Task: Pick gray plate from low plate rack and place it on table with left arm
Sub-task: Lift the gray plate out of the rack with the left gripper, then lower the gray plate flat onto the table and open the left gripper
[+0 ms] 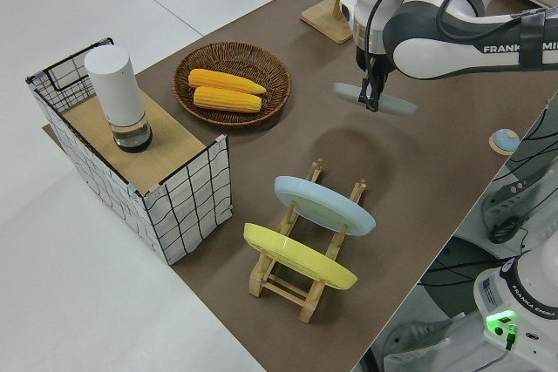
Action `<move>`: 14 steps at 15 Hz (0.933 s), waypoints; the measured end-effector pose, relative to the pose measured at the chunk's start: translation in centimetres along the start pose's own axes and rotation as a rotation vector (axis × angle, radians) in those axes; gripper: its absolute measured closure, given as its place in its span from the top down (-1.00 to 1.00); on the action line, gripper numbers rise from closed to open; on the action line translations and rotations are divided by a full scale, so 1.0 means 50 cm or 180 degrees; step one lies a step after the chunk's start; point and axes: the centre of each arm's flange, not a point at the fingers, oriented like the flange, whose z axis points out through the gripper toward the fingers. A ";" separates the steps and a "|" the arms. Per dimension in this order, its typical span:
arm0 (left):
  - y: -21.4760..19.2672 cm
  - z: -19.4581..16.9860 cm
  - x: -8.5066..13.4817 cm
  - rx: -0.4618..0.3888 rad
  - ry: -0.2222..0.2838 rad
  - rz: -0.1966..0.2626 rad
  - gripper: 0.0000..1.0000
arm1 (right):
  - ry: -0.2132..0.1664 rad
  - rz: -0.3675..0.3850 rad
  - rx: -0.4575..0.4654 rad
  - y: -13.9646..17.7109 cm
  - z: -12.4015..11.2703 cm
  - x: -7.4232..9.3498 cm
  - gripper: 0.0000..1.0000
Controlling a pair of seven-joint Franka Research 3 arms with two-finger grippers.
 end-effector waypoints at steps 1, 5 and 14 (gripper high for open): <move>-0.003 0.013 -0.004 0.0004 -0.0009 -0.0007 -0.75 | 0.0000 0.0000 0.0000 0.000 0.000 0.000 0.97; -0.007 0.050 -0.017 0.0026 -0.0087 -0.0006 -0.75 | 0.0000 0.0000 0.0000 0.000 0.000 0.000 0.97; 0.014 0.112 -0.023 0.0114 -0.0245 0.0060 -0.75 | 0.0000 0.0000 0.0000 0.000 0.000 0.000 0.97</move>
